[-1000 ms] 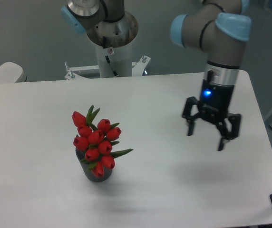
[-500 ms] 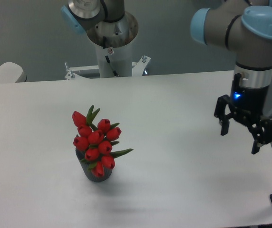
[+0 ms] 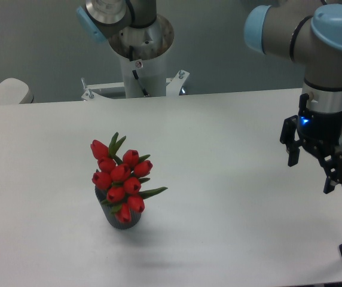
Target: Insert the flowers into the vase
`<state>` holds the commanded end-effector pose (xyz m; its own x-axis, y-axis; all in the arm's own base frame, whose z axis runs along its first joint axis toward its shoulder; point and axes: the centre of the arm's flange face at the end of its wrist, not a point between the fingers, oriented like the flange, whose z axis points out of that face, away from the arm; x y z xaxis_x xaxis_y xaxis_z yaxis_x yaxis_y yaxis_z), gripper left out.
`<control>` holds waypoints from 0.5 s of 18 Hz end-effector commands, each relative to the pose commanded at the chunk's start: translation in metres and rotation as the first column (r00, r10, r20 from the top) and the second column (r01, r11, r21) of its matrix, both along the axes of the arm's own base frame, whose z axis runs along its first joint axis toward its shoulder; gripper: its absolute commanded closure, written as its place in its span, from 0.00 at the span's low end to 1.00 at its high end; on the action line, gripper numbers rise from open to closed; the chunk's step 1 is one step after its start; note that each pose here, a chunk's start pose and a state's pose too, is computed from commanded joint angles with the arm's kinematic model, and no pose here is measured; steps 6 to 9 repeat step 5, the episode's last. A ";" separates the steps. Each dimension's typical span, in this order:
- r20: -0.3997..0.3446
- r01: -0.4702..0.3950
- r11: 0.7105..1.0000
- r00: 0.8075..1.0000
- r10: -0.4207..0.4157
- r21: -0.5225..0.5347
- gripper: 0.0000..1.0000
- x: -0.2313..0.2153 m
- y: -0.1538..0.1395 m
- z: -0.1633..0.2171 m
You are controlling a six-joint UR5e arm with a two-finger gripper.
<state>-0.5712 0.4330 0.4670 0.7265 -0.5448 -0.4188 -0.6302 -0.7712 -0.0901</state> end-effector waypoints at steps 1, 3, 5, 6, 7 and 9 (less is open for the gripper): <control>0.000 0.000 1.000 1.000 0.000 -0.004 0.00 0.001 0.000 -0.001; 0.001 0.000 1.000 1.000 0.000 -0.005 0.00 0.001 0.001 -0.002; 0.000 0.007 1.000 1.000 -0.007 -0.004 0.00 0.004 0.006 -0.002; 0.000 0.007 1.000 1.000 -0.007 -0.004 0.00 0.004 0.006 -0.002; 0.000 0.007 1.000 1.000 -0.007 -0.004 0.00 0.004 0.006 -0.002; 0.000 0.007 1.000 1.000 -0.007 -0.004 0.00 0.004 0.006 -0.002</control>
